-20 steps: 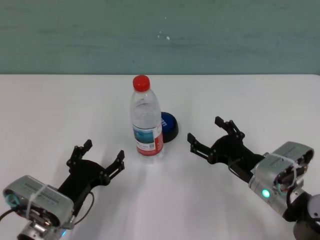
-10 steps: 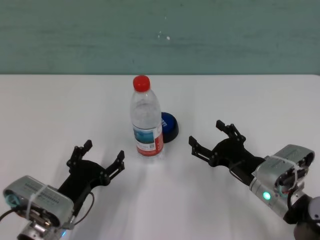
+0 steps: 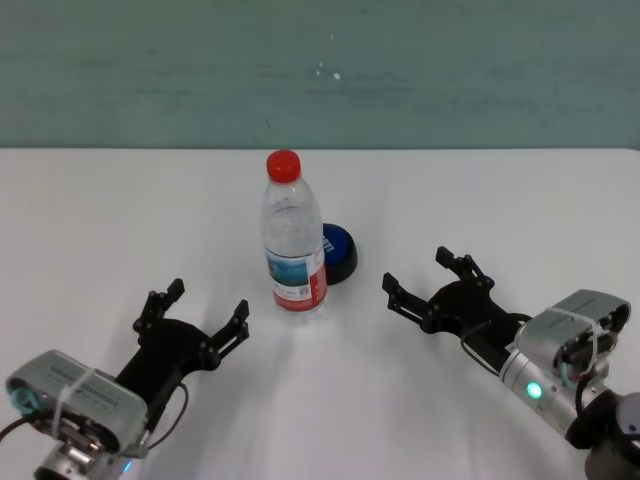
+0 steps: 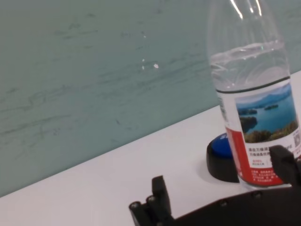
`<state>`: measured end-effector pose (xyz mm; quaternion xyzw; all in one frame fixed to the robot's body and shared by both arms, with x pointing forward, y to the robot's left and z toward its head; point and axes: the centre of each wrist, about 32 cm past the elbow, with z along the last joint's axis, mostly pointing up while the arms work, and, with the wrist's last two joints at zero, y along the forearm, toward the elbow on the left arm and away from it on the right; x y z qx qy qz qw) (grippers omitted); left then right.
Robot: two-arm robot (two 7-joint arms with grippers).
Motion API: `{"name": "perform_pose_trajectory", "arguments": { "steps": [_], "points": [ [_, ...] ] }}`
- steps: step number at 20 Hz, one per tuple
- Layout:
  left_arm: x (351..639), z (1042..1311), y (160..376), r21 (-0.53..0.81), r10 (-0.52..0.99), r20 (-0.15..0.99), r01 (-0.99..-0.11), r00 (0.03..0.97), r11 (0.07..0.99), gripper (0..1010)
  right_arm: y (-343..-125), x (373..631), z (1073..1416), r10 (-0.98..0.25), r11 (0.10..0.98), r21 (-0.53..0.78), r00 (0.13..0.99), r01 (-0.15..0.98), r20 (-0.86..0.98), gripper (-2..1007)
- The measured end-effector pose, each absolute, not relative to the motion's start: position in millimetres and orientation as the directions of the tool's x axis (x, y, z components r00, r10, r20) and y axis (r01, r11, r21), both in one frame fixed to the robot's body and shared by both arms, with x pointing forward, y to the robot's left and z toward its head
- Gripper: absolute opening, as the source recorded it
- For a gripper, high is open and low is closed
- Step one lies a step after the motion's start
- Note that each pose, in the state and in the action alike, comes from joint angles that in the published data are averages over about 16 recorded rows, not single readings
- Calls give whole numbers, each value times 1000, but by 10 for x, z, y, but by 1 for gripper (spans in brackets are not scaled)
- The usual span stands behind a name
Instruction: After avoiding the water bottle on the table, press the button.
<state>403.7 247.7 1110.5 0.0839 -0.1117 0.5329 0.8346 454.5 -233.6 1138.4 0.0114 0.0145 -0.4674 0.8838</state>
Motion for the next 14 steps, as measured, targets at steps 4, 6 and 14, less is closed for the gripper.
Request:
{"name": "perform_pose_trajectory", "arguments": {
  "steps": [4,6,14],
  "points": [
    [4037,11105,2477,21,871,276,-908,407,418,1000,-2329,4584,11370,-828,560,-13,559,829,-36,1004],
    [4037,11105,2477,21,871,276,-908,407,418,1000,-2321,4611,11364,-828,560,-25,560,828,-31,1004],
    [4037,11105,2477,21,871,276,-908,407,418,1000,-2281,4723,11350,-819,573,-67,574,817,-3,1004]
  ]
}}
